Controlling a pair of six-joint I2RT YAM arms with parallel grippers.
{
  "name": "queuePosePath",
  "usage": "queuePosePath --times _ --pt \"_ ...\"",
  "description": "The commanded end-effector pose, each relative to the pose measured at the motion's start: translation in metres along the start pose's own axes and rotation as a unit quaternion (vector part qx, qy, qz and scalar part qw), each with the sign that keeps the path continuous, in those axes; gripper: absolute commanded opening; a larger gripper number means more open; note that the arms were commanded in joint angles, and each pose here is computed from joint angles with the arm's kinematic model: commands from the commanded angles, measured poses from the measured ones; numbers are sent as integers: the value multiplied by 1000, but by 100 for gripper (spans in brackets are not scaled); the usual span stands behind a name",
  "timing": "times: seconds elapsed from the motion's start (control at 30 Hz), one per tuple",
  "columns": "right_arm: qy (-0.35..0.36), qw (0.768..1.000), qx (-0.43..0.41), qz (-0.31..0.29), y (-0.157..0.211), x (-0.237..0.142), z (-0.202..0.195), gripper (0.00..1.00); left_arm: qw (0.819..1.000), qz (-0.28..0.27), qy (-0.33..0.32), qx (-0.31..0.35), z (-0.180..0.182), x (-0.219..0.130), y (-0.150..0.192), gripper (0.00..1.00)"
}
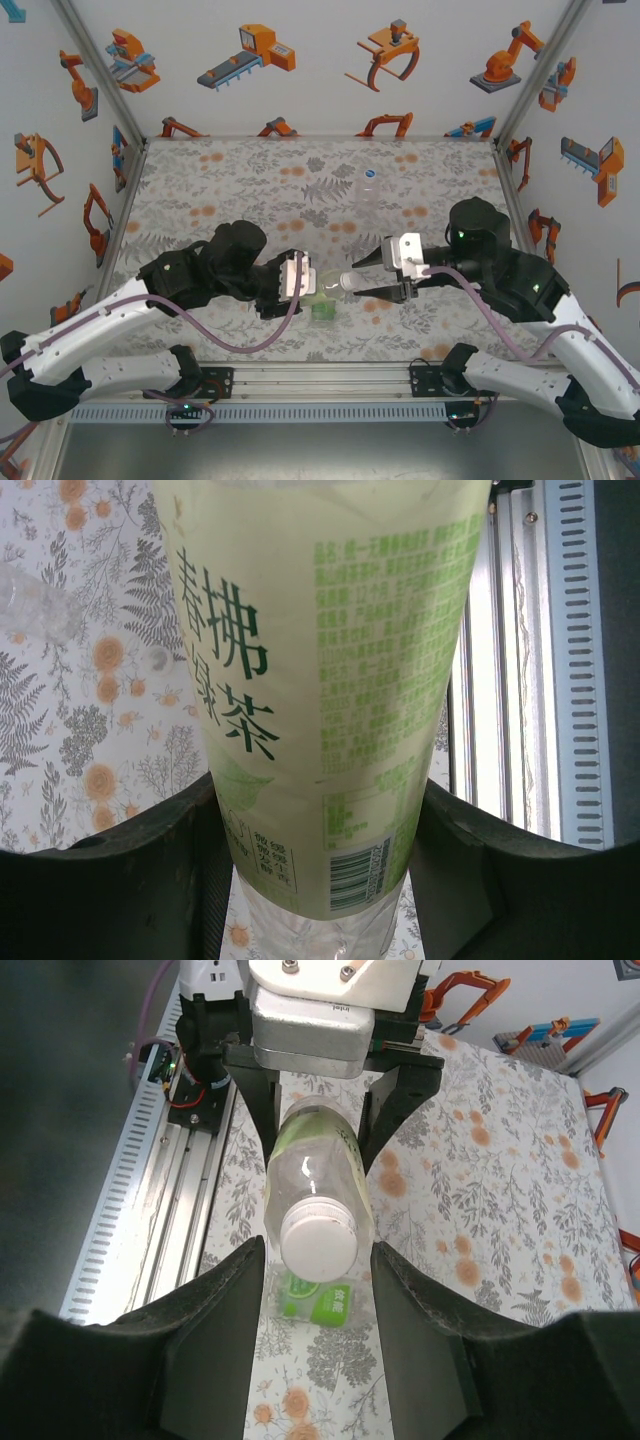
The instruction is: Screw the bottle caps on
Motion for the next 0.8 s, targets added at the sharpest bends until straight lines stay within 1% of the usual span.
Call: queuePosePath --times 0.0,0.13,0.33,0.47,0.57,0.63,0.7,0.73,0.77 --pt "-7 1000 -8 -16 -2 4 -2 44 1000 -27 0 6 -1 -9 -8 5" --pt "-14 1000 -9 -22 -2 5 -2 39 1000 -27 2 5 -1 -7 -9 5" --pt "-15 1000 -3 -18 2 5 0 39 1000 -30 0 7 0 -7 -11 5" --pt "-11 1000 3 -26 1 6 -2 33 1000 -24 -4 7 1 -6 -9 5" --pt "-4 999 28 -28 -1 5 -3 25 1000 -16 -8 1 1 -4 -6 5" --pt "6 998 61 -27 0 6 -5 18 1000 -11 -16 -5 3 -4 -5 5" --pt "36 991 126 -35 0 8 -12 3 1000 -5 -29 -9 4 -5 -4 5" --pt "47 985 159 -42 1 9 -15 0 999 -5 -35 -9 5 -5 -3 5" --pt "60 977 198 -53 1 10 -18 0 999 -5 -42 -10 5 -5 -2 5"
Point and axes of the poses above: each hand's point on the last joint's axis, 136 mm out from that joint toward the fingers, its own x axis out along the fingers, its own z axis along the line the jaws close on, y = z × x, the point moved 9 cm from there along -x, back along the fingers, and after that the axes turned 5 degrees about x, right-handed, at the moved point
